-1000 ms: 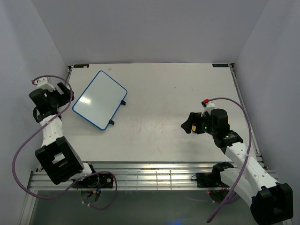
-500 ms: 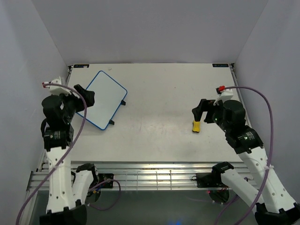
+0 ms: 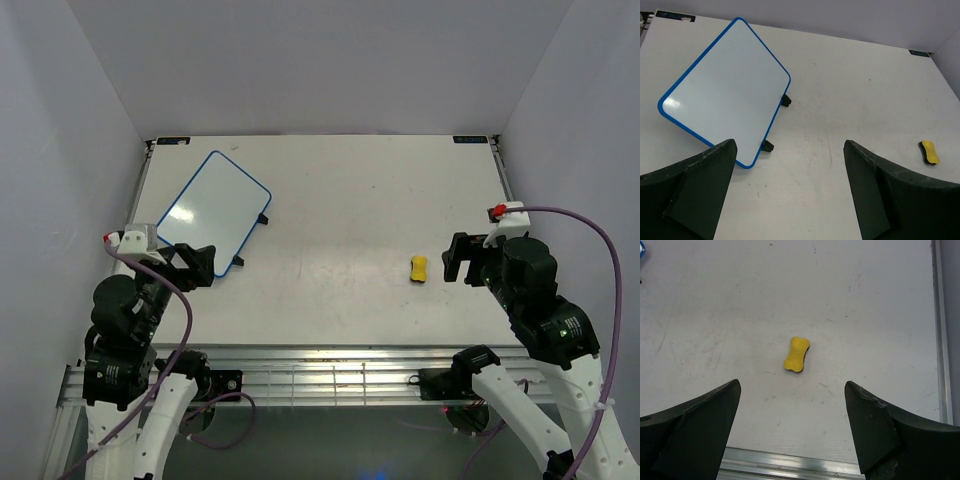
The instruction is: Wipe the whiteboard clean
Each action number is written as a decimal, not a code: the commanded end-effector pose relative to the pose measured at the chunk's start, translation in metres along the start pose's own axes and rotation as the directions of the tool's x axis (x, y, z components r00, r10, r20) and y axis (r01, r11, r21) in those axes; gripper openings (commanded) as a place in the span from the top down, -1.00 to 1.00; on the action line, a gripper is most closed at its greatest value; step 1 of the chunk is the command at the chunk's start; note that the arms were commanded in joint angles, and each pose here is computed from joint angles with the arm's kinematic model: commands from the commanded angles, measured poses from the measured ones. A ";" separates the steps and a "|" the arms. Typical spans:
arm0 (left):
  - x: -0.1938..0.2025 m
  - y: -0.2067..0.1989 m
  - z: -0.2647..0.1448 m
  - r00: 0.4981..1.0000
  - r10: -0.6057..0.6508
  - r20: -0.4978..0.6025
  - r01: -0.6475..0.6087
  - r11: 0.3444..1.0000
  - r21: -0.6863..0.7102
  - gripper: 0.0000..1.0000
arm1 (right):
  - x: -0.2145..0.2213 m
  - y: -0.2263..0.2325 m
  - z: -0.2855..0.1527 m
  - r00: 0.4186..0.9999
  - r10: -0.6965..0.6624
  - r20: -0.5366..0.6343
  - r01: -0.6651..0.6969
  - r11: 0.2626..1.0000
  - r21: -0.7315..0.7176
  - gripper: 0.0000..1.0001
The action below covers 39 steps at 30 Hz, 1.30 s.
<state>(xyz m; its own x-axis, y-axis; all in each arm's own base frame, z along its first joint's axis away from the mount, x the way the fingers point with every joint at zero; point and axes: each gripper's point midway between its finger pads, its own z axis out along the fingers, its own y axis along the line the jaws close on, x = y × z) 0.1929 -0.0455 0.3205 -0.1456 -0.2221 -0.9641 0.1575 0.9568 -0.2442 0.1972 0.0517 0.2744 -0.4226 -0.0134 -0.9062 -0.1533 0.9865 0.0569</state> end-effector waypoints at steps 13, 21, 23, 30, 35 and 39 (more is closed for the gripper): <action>0.003 0.020 -0.008 0.999 0.023 0.038 -0.019 0.995 -0.102 -0.96 | 0.004 -0.019 0.006 0.999 0.026 0.041 -0.030 0.993 0.114 -0.80; 0.005 0.020 -0.005 0.999 0.026 0.035 -0.022 0.995 -0.098 -0.96 | 0.004 -0.020 0.007 0.999 0.025 0.041 -0.029 0.993 0.115 -0.80; 0.005 0.021 -0.005 0.999 0.024 0.041 -0.020 0.995 -0.103 -0.96 | 0.005 -0.019 0.007 0.999 0.023 0.040 -0.027 0.993 0.111 -0.80; 0.004 0.020 -0.005 0.999 0.027 0.042 -0.023 0.995 -0.101 -0.96 | 0.004 -0.017 0.007 0.999 0.022 0.047 -0.026 0.995 0.099 -0.80; 0.005 0.019 -0.004 0.999 0.030 0.035 -0.027 0.995 -0.093 -0.96 | 0.003 -0.018 0.006 0.998 0.023 0.050 -0.028 0.994 0.102 -0.80; 0.006 0.019 -0.002 0.999 0.032 0.028 -0.029 0.995 -0.090 -0.96 | 0.003 -0.017 0.006 0.998 0.022 0.051 -0.026 0.995 0.097 -0.80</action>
<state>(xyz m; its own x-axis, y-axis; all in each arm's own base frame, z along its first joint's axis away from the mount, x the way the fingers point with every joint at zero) 0.1885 -0.0274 0.3085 -0.1160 -0.2069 -0.9715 0.0660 0.9743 -0.2154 0.1994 0.0342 0.2563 -0.4306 0.0050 -0.9025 -0.0486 0.9984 0.0287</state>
